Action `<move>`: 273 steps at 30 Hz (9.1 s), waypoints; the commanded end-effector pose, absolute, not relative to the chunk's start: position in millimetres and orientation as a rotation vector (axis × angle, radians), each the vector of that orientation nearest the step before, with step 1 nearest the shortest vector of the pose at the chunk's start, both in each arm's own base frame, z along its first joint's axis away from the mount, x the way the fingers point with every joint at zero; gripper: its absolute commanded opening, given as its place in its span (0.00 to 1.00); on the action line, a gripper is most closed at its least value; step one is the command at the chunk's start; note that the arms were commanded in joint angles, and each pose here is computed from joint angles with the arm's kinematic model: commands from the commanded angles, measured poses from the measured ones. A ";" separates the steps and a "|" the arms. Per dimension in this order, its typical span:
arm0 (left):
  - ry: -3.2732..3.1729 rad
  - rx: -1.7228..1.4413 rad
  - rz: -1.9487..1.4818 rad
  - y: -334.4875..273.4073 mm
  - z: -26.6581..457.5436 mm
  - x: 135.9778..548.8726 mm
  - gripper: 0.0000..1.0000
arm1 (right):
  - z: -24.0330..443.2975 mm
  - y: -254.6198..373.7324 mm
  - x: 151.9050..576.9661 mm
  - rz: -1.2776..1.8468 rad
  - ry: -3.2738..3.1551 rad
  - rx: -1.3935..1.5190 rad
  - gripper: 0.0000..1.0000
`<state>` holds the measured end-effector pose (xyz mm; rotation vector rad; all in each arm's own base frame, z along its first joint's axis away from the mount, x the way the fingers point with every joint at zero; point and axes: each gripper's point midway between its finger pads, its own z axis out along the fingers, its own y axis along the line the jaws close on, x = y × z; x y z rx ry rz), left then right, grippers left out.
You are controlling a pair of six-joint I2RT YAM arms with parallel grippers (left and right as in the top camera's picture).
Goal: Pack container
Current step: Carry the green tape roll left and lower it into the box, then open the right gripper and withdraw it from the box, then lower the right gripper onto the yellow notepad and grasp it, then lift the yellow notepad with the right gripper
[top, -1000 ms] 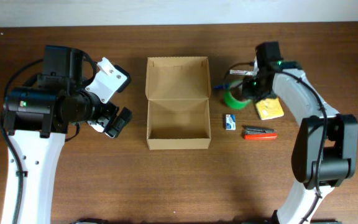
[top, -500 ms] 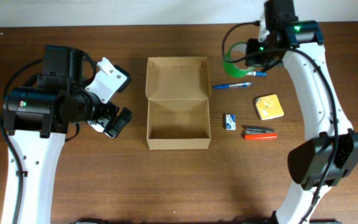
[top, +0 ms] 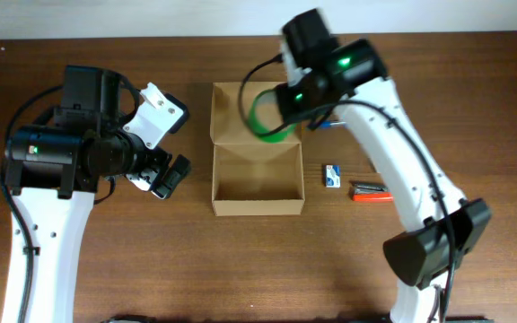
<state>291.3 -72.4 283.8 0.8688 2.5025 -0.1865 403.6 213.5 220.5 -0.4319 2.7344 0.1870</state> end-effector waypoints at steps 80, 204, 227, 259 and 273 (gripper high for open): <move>2.478 0.881 -0.180 -72.6 289.8 291.8 1.00 | 210.3 151.9 394.7 0.159 2.722 -0.143 0.42; 2.477 0.881 -0.180 -72.6 289.8 291.9 1.00 | 59.2 -32.9 421.3 -0.009 2.936 -0.108 0.99; 2.478 0.881 -0.180 -72.6 289.8 291.8 1.00 | 29.7 -52.5 392.8 0.003 3.017 0.079 0.99; 2.478 0.881 -0.180 -72.6 289.8 291.8 1.00 | -8.7 -43.9 378.7 0.072 3.108 0.133 0.99; 2.477 0.881 -0.180 -72.6 289.8 291.9 0.99 | -14.4 -44.3 371.6 0.066 3.145 0.135 0.88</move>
